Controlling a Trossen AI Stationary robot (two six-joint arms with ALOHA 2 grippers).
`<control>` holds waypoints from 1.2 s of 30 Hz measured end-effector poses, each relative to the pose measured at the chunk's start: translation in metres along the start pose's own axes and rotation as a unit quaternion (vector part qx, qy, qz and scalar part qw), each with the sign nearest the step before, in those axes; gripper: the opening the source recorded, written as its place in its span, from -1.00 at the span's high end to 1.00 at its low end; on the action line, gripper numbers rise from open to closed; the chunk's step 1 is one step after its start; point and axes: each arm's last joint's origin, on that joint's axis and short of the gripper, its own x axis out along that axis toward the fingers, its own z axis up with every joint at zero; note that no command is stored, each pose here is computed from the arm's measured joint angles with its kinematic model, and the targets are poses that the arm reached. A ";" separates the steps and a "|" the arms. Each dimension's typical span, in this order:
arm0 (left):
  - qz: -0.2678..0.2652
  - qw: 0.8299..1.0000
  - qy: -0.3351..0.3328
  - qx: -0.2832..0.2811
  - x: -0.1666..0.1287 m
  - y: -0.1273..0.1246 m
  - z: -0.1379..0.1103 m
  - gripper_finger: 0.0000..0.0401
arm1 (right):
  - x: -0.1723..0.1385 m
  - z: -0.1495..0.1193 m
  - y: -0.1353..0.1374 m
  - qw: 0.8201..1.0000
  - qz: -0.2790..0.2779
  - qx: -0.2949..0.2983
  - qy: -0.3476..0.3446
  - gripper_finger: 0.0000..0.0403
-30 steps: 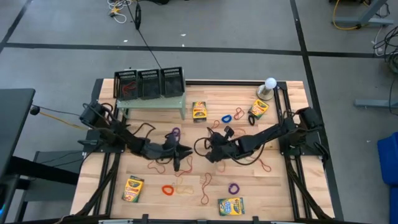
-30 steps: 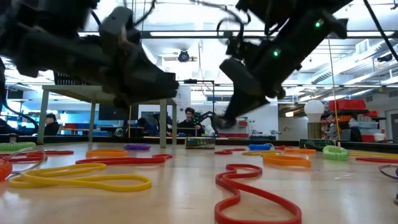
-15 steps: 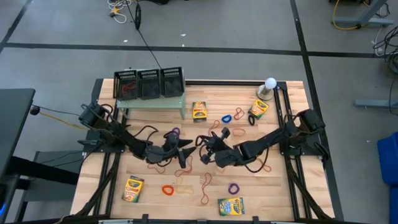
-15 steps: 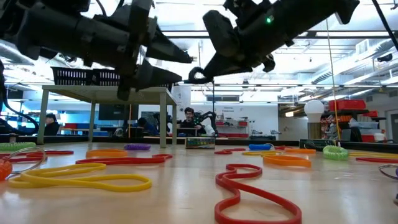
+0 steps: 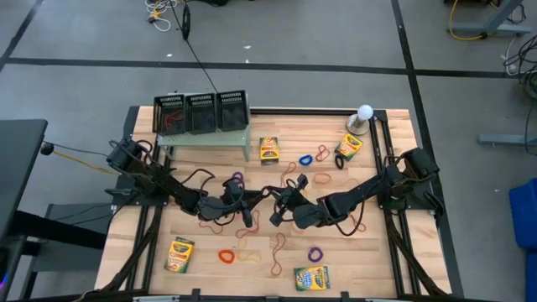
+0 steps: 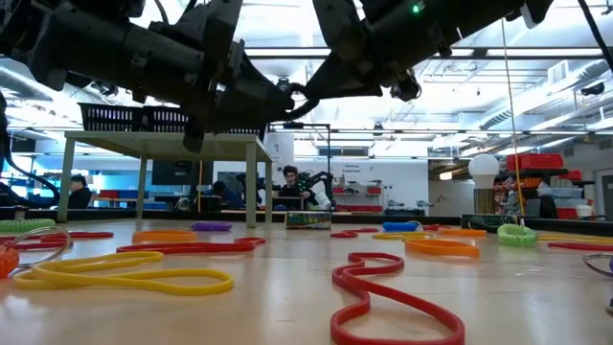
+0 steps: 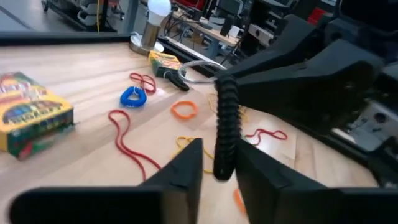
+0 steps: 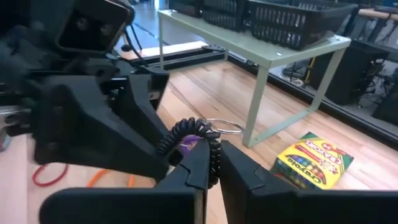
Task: Pick & Place Office Desk Supplies
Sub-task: Put the black spring keychain into the middle black bin on the shelf
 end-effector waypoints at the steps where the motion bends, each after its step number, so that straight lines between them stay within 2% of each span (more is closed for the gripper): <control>1: 0.000 1.000 0.000 0.005 0.000 0.000 0.000 0.67 | 0.000 0.000 0.000 1.000 0.001 0.000 0.000 0.85; 5: -0.001 1.000 -0.001 0.030 -0.001 0.000 0.001 0.92 | -0.001 0.000 0.001 1.000 0.003 0.000 -0.001 0.70; 14: 0.027 0.997 -0.002 0.073 -0.008 0.000 0.019 0.92 | -0.002 -0.002 0.001 1.000 0.003 -0.003 0.006 0.18; 20: 0.046 0.994 0.021 0.101 -0.020 0.005 0.040 0.92 | -0.002 -0.004 0.000 1.000 0.000 -0.015 0.013 0.08; 26: 0.062 0.991 0.015 0.116 -0.038 0.010 0.071 0.92 | 0.001 -0.006 -0.001 0.999 0.023 -0.026 0.033 0.23; 32: 0.079 0.991 -0.019 0.110 -0.059 0.025 0.115 0.92 | 0.006 -0.016 -0.008 0.996 0.056 -0.031 0.057 0.62; 36: 0.121 0.984 -0.046 0.124 -0.070 0.042 0.141 0.92 | 0.005 -0.021 -0.010 0.995 0.063 -0.036 0.064 0.87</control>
